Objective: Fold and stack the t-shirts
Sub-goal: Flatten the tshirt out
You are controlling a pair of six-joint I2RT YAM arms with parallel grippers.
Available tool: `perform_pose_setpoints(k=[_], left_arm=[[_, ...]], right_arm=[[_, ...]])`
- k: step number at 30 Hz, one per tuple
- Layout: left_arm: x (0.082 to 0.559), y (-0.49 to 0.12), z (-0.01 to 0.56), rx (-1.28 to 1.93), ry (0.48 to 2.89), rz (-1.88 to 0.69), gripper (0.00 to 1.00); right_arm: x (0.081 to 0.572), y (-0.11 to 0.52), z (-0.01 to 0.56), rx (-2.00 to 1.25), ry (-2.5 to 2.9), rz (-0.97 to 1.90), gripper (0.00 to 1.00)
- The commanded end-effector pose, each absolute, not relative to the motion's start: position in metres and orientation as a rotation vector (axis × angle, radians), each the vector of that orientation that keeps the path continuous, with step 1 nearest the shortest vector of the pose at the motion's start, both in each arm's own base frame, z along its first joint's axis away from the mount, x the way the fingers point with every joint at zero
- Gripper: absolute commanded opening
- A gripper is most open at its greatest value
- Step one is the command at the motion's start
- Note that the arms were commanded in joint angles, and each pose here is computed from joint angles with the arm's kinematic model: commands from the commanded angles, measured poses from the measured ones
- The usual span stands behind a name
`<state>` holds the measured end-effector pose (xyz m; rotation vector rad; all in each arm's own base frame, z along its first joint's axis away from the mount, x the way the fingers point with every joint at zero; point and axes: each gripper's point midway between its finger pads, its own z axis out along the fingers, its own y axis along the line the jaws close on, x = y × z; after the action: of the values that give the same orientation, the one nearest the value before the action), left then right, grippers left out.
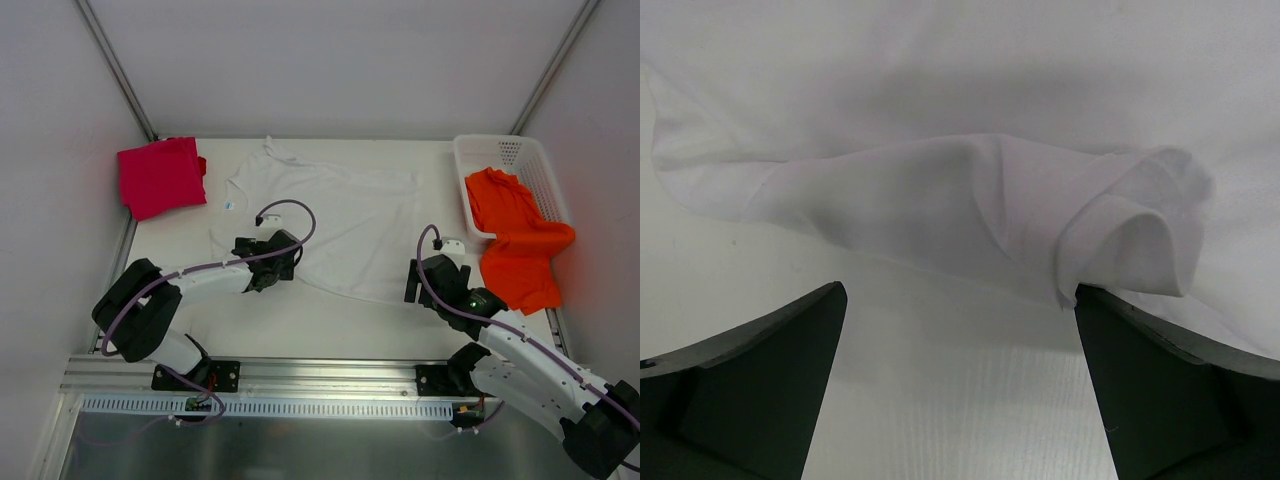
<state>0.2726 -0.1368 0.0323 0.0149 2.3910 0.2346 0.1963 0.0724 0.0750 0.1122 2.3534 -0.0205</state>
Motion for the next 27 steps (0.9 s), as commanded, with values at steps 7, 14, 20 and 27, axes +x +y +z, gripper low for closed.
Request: perform_pose_setpoints(k=[7, 14, 20, 27], left_arm=[[0.294, -0.130, 0.047, -0.124, 2.313, 0.254, 0.91], [0.299, -0.135, 0.050, -0.127, 2.311, 0.242, 0.69], [0.298, -0.135, 0.047, -0.130, 2.318, 0.246, 0.60], [0.298, -0.135, 0.045, -0.138, 2.317, 0.253, 0.57]], right_arm=[[0.201, 0.076, 0.075, 0.108, 2.333, -0.014, 0.85], [0.202, 0.076, 0.073, 0.103, 2.338, -0.024, 0.85], [0.202, 0.076, 0.072, 0.105, 2.336, -0.022, 0.85], [0.201, 0.076, 0.072, 0.100, 2.340, -0.023, 0.85]])
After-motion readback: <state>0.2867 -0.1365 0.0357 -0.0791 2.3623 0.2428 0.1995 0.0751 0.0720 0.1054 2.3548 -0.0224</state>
